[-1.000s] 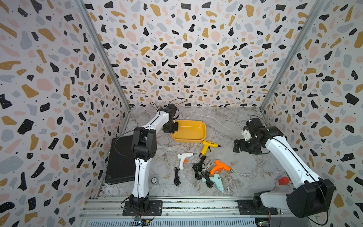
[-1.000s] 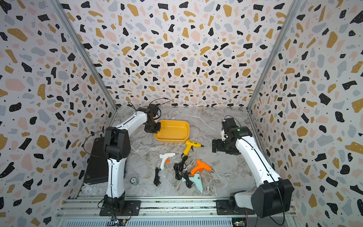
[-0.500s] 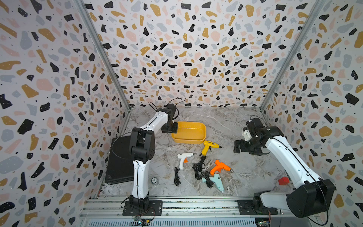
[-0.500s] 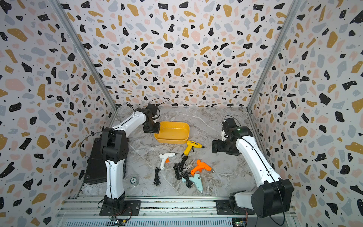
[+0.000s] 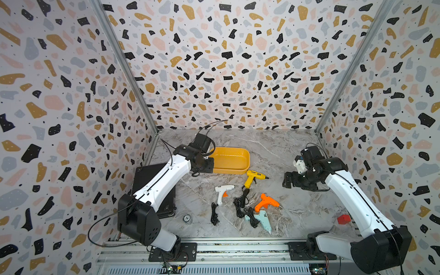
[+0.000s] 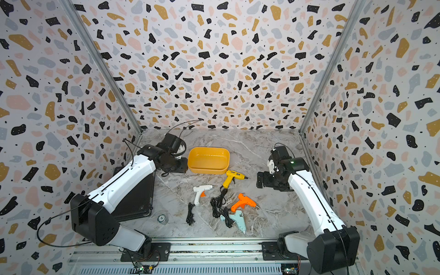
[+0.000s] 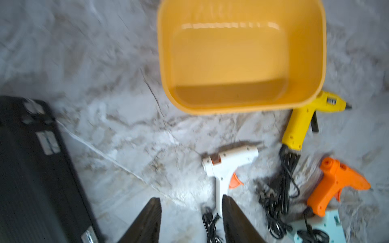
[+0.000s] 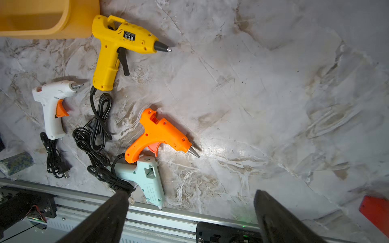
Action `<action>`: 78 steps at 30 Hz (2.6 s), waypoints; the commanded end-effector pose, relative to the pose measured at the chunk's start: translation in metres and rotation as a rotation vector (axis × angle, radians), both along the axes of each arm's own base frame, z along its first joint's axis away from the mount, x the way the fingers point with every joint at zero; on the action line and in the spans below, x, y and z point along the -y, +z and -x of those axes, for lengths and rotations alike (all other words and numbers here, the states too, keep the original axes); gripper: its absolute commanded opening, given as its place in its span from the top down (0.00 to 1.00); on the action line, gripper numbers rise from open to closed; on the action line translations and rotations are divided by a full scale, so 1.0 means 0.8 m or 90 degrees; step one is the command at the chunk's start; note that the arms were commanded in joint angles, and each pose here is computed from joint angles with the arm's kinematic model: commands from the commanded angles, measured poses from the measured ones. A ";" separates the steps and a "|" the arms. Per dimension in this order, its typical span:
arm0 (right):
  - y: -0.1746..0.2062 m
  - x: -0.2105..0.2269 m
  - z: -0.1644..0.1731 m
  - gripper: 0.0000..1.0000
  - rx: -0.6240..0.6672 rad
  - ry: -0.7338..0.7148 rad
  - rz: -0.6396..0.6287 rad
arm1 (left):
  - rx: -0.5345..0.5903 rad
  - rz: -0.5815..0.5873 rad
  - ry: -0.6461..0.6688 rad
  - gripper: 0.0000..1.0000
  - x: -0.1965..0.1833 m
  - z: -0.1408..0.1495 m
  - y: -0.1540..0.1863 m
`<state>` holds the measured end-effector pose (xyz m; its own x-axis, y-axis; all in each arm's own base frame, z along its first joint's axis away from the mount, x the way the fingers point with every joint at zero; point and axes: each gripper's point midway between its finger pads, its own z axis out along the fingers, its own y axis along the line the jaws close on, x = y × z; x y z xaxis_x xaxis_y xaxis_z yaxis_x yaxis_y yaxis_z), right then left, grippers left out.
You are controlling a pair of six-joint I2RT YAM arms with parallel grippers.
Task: Put the hot melt glue gun into the storage box
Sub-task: Pick up the hot melt adhesive gun from the center of the board.
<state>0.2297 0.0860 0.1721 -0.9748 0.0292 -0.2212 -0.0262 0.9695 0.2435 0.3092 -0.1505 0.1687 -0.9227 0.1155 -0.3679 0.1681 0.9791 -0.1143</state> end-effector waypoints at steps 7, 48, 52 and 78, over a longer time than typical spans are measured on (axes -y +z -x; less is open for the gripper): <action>-0.006 -0.006 0.021 0.02 -0.003 0.005 -0.028 | -0.097 -0.008 -0.045 0.47 0.044 0.078 -0.058; -0.019 0.002 0.067 0.02 -0.029 0.030 -0.013 | -0.212 -0.160 -0.114 0.72 0.074 0.089 -0.169; -0.016 0.002 0.066 0.02 -0.025 0.029 -0.012 | -0.196 -0.125 -0.109 0.91 0.079 0.092 -0.141; 0.083 -0.121 0.023 0.16 0.105 0.031 -0.416 | -0.180 0.370 0.269 1.00 0.132 0.076 0.010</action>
<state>0.2100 0.1628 0.2215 -0.9369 0.1526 -0.3147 -0.1169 0.7114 0.6930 0.2370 -0.2424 0.1601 -0.9574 -0.2802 -0.0705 -0.2100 0.8424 -0.4962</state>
